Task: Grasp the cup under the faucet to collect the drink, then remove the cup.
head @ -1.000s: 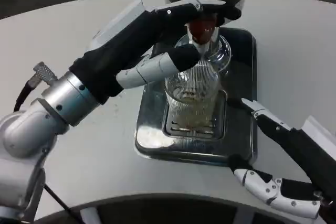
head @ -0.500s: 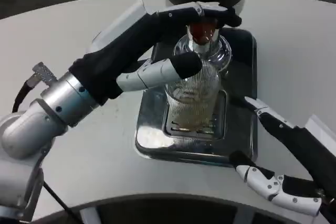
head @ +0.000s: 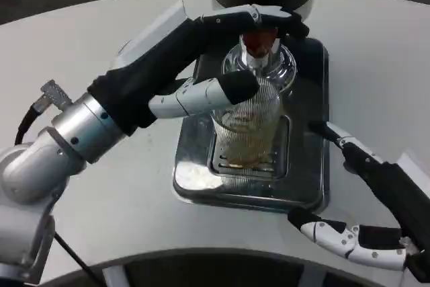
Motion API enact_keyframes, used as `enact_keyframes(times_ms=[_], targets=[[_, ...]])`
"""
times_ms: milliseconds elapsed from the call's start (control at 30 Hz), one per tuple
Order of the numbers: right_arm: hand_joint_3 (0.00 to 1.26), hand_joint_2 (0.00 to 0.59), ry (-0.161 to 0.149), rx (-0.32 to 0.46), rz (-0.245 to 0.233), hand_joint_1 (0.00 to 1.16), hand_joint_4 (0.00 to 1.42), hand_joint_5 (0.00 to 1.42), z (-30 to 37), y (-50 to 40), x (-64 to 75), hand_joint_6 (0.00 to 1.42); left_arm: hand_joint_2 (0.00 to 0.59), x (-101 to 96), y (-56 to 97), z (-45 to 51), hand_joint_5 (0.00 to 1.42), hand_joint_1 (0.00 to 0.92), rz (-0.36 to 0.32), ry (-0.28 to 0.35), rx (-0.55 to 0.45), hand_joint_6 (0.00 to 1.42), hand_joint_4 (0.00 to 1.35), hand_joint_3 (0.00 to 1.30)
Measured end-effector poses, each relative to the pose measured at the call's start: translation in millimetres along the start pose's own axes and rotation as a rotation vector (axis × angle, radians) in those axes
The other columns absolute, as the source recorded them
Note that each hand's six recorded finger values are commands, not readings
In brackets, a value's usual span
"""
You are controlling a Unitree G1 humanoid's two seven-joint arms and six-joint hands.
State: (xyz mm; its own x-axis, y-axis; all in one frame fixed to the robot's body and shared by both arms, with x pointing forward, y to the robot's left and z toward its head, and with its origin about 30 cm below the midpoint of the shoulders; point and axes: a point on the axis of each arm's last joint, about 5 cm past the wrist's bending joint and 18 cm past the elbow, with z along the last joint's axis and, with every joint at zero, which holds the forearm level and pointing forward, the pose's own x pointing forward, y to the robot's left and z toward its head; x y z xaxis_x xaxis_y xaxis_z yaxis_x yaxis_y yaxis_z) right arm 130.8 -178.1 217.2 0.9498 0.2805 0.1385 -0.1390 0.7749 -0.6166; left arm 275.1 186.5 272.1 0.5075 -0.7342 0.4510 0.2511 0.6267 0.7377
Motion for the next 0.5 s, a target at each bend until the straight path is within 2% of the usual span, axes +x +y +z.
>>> enact_keyframes(times_ms=[200,367,500], targets=[[0.07,0.213,-0.026,-0.024,-0.056,0.90,0.05,0.02,-6.7,6.0,7.9,0.11,0.041,0.1,-0.2,-0.1,0.26,0.000,0.003,0.000,0.000,0.16,0.22,0.37],[0.07,0.182,-0.053,-0.003,-0.147,0.92,0.05,0.03,-13.3,11.6,14.3,0.13,0.041,0.3,-0.4,-0.1,0.26,0.000,0.005,0.000,-0.001,0.16,0.22,0.37],[0.05,0.165,-0.074,0.040,-0.190,0.93,0.01,0.01,-19.3,17.4,19.2,0.14,0.041,0.5,-0.7,-0.1,0.26,0.000,0.006,0.000,-0.001,0.16,0.22,0.37]])
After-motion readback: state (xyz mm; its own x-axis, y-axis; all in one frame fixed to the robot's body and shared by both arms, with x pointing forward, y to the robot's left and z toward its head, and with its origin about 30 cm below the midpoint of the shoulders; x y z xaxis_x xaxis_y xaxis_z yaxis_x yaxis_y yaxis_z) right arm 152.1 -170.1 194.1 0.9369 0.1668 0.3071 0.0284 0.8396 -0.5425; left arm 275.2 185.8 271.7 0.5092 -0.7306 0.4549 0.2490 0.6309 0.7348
